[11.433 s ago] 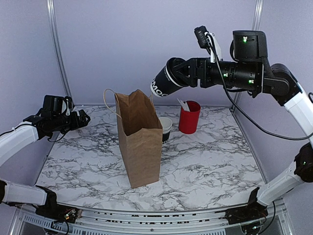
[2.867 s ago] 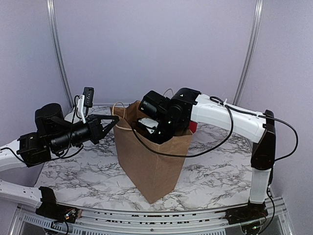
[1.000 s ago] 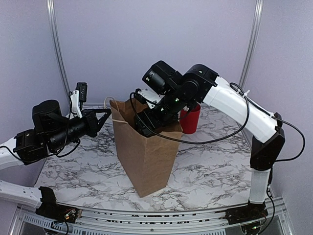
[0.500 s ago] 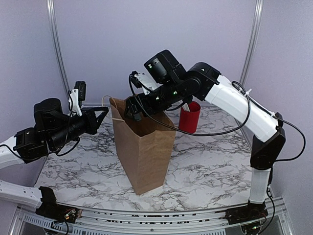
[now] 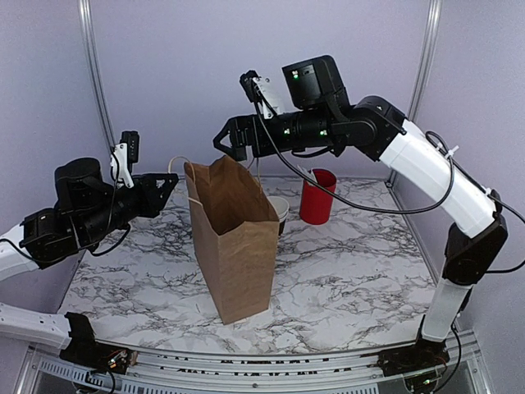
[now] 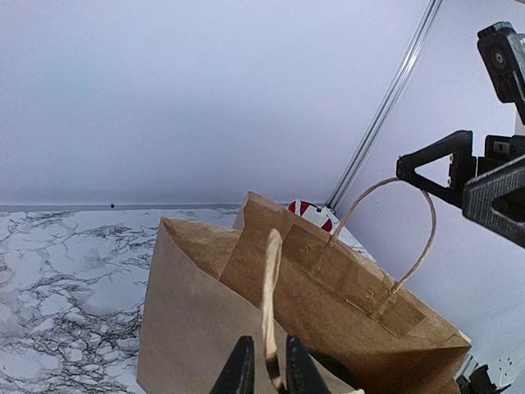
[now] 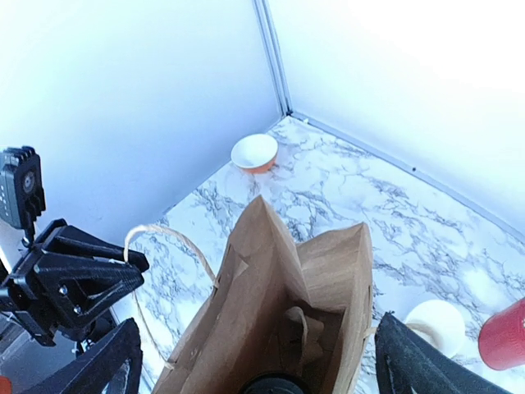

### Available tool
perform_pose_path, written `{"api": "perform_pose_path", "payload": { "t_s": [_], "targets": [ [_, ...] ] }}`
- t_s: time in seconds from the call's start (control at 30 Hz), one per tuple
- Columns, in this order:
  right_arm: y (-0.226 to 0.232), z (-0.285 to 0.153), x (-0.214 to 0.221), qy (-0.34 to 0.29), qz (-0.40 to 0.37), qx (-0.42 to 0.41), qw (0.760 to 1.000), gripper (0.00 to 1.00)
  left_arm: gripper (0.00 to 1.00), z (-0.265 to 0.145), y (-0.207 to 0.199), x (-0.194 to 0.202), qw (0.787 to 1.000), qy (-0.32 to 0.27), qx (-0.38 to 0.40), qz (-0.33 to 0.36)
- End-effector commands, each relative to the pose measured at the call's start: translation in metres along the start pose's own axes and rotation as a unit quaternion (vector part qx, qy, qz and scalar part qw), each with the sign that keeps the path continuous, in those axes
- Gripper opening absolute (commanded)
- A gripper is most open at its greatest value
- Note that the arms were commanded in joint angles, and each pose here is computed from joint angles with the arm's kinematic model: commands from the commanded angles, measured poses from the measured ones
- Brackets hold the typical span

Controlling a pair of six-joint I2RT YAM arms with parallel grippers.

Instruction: Pack the takeout coffee

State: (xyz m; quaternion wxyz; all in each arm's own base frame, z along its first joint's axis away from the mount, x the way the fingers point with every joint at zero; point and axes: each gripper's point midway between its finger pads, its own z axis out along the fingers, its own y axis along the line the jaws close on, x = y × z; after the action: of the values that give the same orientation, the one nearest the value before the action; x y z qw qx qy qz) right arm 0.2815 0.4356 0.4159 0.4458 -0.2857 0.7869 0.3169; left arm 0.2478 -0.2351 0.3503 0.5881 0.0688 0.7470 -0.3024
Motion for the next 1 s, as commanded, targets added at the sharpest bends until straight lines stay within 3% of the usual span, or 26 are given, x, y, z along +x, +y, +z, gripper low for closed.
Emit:
{"api": "perform_pose_path", "payload": {
  "t_s": [0.0, 0.07, 0.33, 0.43, 0.7, 0.97],
  "targets": [
    [-0.005, -0.017, -0.035, -0.068, 0.0, 0.004, 0.998, 0.96, 0.25, -0.009, -0.005, -0.017, 1.0, -0.012, 0.011, -0.012],
    [-0.011, -0.021, -0.039, -0.076, 0.003, 0.014, 0.997, 0.96, 0.32, -0.012, -0.006, -0.019, 1.0, -0.014, 0.017, -0.017],
    [-0.04, -0.032, -0.04, -0.085, 0.014, 0.05, 0.995, 0.96, 0.83, -0.024, -0.014, -0.028, 0.998, -0.025, 0.047, -0.022],
    [-0.049, -0.039, -0.041, -0.094, 0.016, 0.062, 0.994, 0.96, 0.98, -0.027, -0.017, -0.032, 0.998, -0.03, 0.056, -0.024],
    [-0.089, -0.052, -0.03, -0.102, 0.034, 0.107, 0.988, 0.96, 0.99, -0.033, -0.011, -0.048, 0.997, -0.06, 0.039, -0.028],
    [-0.157, -0.062, -0.002, -0.09, 0.076, 0.161, 0.98, 0.95, 0.99, -0.036, 0.049, -0.054, 0.99, -0.078, -0.114, -0.032]
  ]
}}
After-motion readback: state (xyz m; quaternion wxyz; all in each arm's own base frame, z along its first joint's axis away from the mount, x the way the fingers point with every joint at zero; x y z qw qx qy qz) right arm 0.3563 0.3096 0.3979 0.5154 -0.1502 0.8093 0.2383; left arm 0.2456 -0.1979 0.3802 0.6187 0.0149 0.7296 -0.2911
